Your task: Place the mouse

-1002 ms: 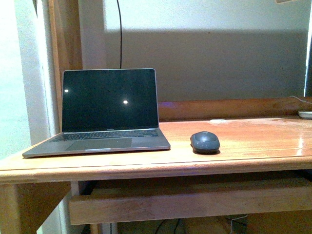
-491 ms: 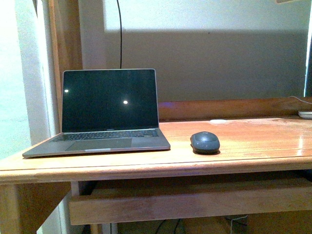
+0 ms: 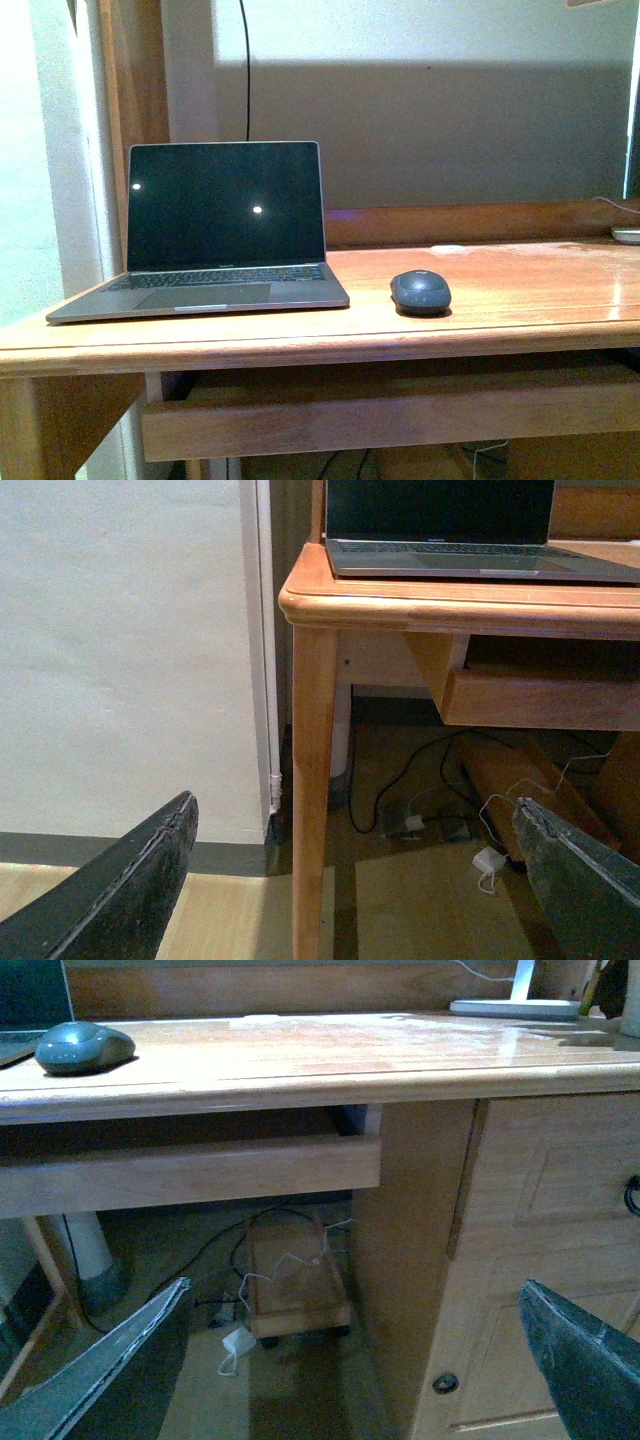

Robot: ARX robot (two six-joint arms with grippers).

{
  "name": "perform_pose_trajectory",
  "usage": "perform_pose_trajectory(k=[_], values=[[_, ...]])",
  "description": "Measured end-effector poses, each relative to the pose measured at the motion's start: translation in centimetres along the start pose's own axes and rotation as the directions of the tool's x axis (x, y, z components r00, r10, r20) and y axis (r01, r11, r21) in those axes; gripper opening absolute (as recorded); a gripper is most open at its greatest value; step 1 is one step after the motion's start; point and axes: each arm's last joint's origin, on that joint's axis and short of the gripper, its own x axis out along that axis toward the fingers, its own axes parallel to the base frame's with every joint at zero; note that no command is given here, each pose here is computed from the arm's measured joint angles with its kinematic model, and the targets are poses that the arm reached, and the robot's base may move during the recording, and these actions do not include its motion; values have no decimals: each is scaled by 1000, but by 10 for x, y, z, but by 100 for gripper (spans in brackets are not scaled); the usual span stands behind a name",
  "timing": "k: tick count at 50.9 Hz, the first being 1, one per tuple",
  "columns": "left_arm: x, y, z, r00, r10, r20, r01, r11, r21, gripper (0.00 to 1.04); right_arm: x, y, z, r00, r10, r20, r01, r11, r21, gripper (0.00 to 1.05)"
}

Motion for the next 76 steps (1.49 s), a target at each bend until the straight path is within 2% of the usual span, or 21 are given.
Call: perform_pose_trajectory(k=[76], values=[[0,0,0,1000,0,0,0,1000,0,97,0,0,0,1000,0,0,0,1000,0,97]])
